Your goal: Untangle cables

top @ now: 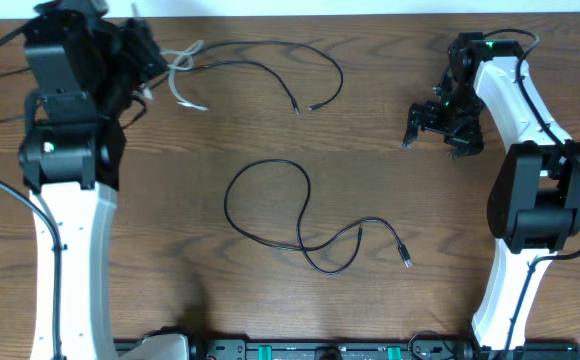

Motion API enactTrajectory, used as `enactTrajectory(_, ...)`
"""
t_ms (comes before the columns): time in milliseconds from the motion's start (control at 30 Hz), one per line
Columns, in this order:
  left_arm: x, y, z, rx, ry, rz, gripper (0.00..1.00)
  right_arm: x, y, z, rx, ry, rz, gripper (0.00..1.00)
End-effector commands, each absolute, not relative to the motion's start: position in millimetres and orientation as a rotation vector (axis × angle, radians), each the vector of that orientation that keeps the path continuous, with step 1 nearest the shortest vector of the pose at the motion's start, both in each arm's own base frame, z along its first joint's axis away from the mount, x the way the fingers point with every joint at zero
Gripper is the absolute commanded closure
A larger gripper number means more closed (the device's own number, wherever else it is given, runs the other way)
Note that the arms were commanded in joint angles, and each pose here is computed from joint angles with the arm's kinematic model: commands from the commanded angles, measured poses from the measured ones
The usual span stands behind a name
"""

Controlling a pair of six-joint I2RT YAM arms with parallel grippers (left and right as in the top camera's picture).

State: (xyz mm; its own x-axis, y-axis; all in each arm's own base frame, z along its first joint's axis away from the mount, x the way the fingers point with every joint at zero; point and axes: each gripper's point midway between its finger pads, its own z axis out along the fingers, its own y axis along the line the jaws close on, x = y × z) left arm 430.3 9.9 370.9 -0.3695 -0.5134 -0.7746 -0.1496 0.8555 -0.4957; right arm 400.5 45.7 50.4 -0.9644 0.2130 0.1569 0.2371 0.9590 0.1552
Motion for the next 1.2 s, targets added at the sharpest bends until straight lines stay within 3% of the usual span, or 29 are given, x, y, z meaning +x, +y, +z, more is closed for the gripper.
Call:
enactTrajectory(0, 437.8, 39.3, 354.9, -0.673, 1.932, -0.427, 0.93, 399.8, 52.8, 52.3, -0.303, -2.979, -0.277, 0.01)
enactTrajectory(300, 434.8, -24.3, 360.3, -0.443, 2.007, -0.784, 0.93, 402.4, 60.6, 52.4, -0.273, -2.991, -0.303, 0.01)
enactTrajectory(400, 430.7, -47.3, 364.2, -0.367, 2.019, -0.866, 0.93, 399.5, 92.2, 58.8, 0.036, -2.983, -0.516, 0.01)
enactTrajectory(567, 420.2, -44.9, 340.8, -0.400, 2.119, -0.823, 0.93, 395.7, 105.4, 59.3, 0.116, -2.974, -0.527, 0.01)
enactTrajectory(667, 396.6, -33.0, 299.7, -0.547, 2.294, -0.718, 0.93, 395.2, 110.8, 59.2, 0.137, -2.975, -0.526, 0.01)
enactTrajectory(733, 367.4, -0.4, 259.1, -0.729, 2.448, -0.438, 0.93, 397.2, 112.9, 58.7, 0.150, -2.986, -0.521, 0.01)
enactTrajectory(900, 324.0, 43.3, 224.2, -0.883, 2.577, -0.031, 0.92, 400.2, 112.6, 58.4, 0.152, -2.998, -0.522, 0.01)
enactTrajectory(967, 314.0, 46.6, 216.3, -0.898, 2.614, 0.018, 0.83, 400.1, 113.0, 58.4, 0.153, -2.998, -0.522, 0.01)
enactTrajectory(1033, 307.0, 46.0, 209.9, -0.900, 2.649, 0.031, 0.53, 400.1, 113.4, 58.4, 0.151, -2.998, -0.522, 0.01)
enactTrajectory(1067, 305.2, 45.4, 207.3, -0.881, 2.667, 0.036, 0.45, 400.1, 113.4, 58.4, 0.151, -2.998, -0.522, 0.01)
enactTrajectory(1167, 301.2, 45.2, 198.5, -0.856, 2.704, 0.050, 0.31, 399.7, 112.8, 58.4, 0.149, -2.996, -0.521, 0.01)
